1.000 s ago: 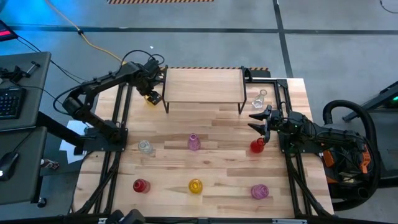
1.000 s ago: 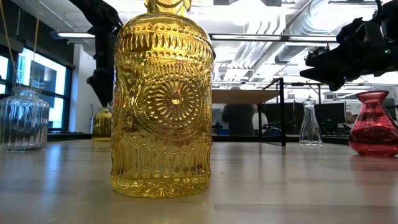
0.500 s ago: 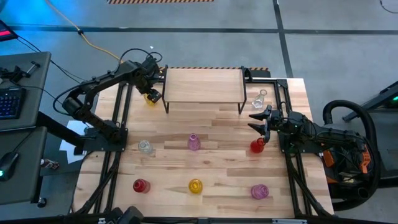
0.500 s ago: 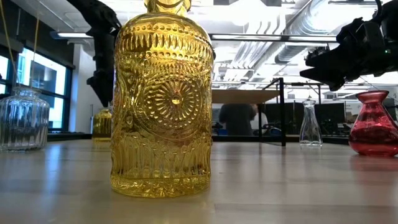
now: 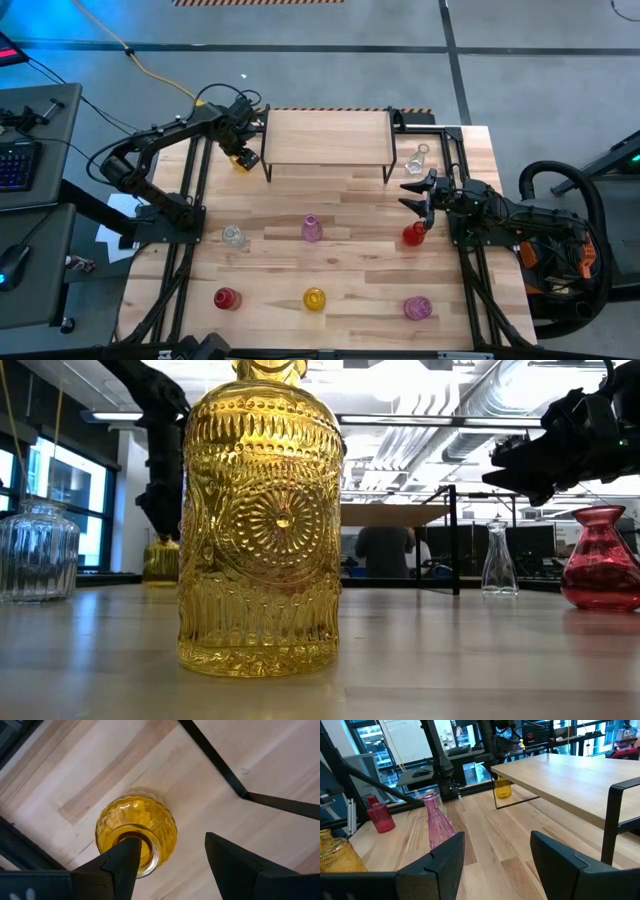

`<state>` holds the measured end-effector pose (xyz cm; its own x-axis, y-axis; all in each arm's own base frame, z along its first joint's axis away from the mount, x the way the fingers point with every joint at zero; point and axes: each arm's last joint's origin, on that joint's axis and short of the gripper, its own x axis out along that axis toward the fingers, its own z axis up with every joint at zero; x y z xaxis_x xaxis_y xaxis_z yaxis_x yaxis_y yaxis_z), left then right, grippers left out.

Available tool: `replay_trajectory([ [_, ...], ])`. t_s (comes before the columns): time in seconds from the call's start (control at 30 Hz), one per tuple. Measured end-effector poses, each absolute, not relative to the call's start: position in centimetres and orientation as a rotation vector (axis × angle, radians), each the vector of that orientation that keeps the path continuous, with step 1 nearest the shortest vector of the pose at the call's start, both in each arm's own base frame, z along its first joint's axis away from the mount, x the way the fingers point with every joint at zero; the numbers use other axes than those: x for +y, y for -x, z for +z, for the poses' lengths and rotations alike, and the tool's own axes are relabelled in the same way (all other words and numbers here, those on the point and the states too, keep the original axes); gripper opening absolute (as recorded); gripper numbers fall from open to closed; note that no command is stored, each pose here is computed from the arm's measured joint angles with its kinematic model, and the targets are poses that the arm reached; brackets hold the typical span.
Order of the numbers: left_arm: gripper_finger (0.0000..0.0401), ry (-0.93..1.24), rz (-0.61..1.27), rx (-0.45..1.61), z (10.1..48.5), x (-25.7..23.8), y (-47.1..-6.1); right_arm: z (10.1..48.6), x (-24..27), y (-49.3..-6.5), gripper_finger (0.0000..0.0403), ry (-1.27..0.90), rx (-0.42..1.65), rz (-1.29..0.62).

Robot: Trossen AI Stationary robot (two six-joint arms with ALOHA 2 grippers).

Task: Sort vases onto shelf
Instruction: Put the top yellow vase on the shelf

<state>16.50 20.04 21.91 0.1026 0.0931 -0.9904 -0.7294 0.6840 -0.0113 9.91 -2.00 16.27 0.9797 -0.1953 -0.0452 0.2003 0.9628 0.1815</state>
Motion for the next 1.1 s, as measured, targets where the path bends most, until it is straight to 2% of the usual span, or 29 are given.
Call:
replay_trajectory([
  [0.13,0.0203,0.572,0.662,1.329,21.94,20.19,-16.59,16.28,-2.0,-9.91,0.0209,-0.186,0.027,-0.2],
  [0.23,0.0184,0.566,0.665,1.319,21.95,20.28,-16.66,16.27,-2.0,-9.91,0.0209,-0.187,0.027,-0.201],
  [0.7,0.0019,0.534,0.69,1.315,22.04,20.46,-16.69,16.26,-2.0,-9.92,0.0209,-0.187,0.027,-0.2],
  [1.1,0.0015,0.539,0.689,1.329,22.12,20.3,-16.55,16.27,-2.0,-9.92,0.0209,-0.187,0.027,-0.2],
])
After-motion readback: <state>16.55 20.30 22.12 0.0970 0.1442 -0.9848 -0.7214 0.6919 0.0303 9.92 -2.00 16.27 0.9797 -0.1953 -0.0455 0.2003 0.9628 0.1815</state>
